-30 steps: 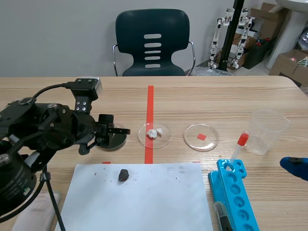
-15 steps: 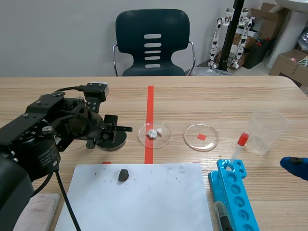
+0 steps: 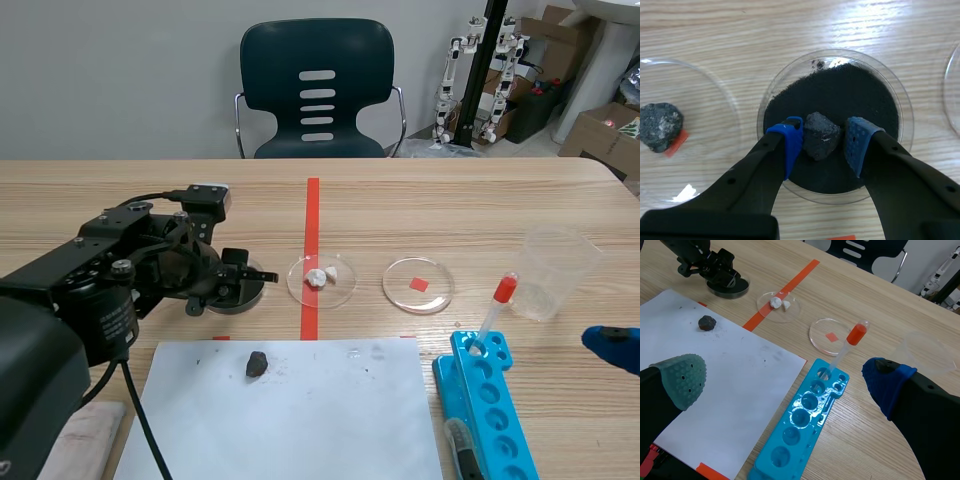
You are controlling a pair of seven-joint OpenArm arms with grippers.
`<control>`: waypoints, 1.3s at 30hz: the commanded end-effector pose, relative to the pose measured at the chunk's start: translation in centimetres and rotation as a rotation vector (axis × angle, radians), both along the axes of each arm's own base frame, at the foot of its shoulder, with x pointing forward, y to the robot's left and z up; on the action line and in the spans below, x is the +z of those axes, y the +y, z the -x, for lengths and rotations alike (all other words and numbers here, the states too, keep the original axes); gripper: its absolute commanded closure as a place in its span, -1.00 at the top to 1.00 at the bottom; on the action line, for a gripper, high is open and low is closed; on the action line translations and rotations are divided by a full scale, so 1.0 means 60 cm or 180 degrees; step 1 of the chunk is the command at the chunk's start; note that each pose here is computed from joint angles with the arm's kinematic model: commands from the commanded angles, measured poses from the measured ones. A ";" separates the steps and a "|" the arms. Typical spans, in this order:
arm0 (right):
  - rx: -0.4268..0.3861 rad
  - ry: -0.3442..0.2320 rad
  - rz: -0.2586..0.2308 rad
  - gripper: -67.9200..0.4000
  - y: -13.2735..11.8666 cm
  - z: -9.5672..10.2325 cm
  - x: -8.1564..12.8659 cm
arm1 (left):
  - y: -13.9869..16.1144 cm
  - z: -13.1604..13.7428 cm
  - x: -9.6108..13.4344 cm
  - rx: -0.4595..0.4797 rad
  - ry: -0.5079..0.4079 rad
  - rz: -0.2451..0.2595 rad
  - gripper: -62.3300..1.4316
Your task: Lower the mineral onto the iron filings and hold still
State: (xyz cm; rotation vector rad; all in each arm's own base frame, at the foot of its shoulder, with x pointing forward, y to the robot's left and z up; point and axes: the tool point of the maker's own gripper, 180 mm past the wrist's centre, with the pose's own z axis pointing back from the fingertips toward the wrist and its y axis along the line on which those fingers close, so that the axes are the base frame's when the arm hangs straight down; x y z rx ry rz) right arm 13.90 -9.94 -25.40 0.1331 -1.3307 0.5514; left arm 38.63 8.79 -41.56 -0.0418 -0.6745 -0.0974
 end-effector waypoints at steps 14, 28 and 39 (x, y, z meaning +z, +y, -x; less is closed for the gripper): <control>0.0017 -0.0137 -0.0049 1.00 0.004 -0.010 0.020 | -0.010 -0.019 0.021 -0.0014 -0.0142 0.0040 -0.55; 0.0017 -0.0137 -0.0049 1.00 0.004 -0.010 0.020 | -0.010 -0.019 0.021 -0.0013 -0.0142 0.0038 -0.55; 0.0017 -0.0137 -0.0049 1.00 0.004 -0.010 0.020 | -0.010 -0.024 0.030 -0.0014 -0.0218 0.0045 -0.55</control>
